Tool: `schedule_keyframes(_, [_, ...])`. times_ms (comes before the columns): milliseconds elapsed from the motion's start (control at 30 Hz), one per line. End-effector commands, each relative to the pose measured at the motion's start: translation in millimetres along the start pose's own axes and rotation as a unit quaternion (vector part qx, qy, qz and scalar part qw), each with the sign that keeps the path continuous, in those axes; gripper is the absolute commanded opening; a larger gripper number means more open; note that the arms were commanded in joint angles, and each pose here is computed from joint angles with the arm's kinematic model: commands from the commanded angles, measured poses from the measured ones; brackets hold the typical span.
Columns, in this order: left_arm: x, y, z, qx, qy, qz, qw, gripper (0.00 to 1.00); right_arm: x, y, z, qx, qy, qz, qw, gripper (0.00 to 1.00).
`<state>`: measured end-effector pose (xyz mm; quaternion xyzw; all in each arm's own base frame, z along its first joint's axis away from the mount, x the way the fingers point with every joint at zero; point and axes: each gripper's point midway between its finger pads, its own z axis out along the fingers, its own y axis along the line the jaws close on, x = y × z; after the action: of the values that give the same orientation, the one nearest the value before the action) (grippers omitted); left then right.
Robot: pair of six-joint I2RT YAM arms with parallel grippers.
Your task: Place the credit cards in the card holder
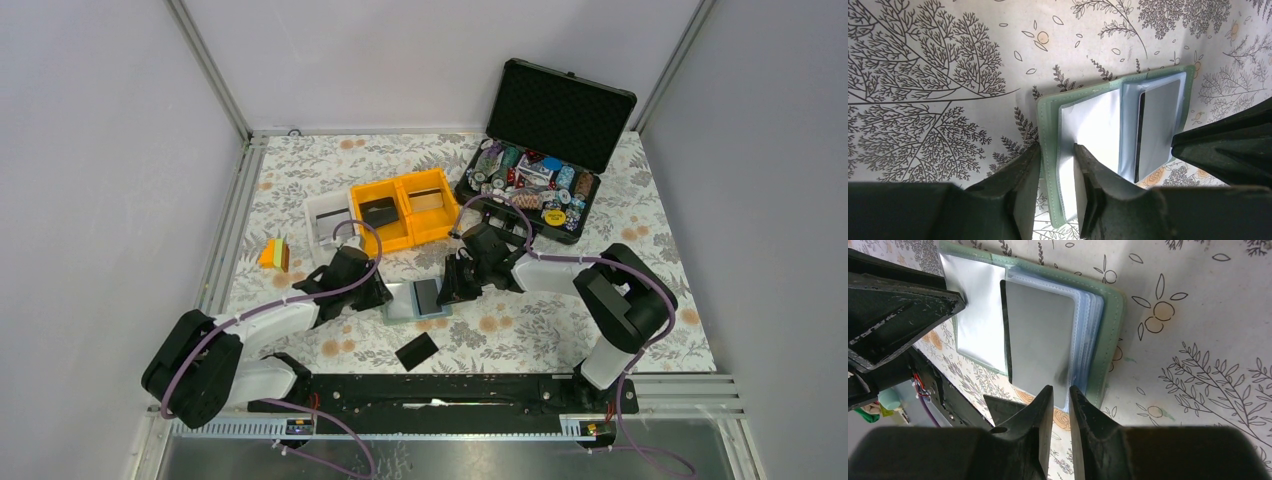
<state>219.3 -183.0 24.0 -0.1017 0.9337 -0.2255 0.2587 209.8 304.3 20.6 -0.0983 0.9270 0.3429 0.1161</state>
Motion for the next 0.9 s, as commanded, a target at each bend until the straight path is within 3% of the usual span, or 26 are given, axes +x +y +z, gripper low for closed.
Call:
schedule_keyframes(0, [4.8,4.2,3.8,0.001,0.004,-0.002,1.0,0.29,-7.4,12.4,4.3,-0.015,-0.006,-0.008,1.0,0.25])
schedule_keyframes(300, [9.1,4.0,6.4,0.006,0.01,-0.006,1.0,0.17,-9.1,34.9,14.8,-0.052,-0.004,-0.008,0.999,0.24])
schedule_keyframes(867, [7.7,3.9,6.0,0.005,0.008,-0.007,1.0,0.15,-21.7,60.0,7.4,-0.059,-0.027,-0.024,0.998,0.2])
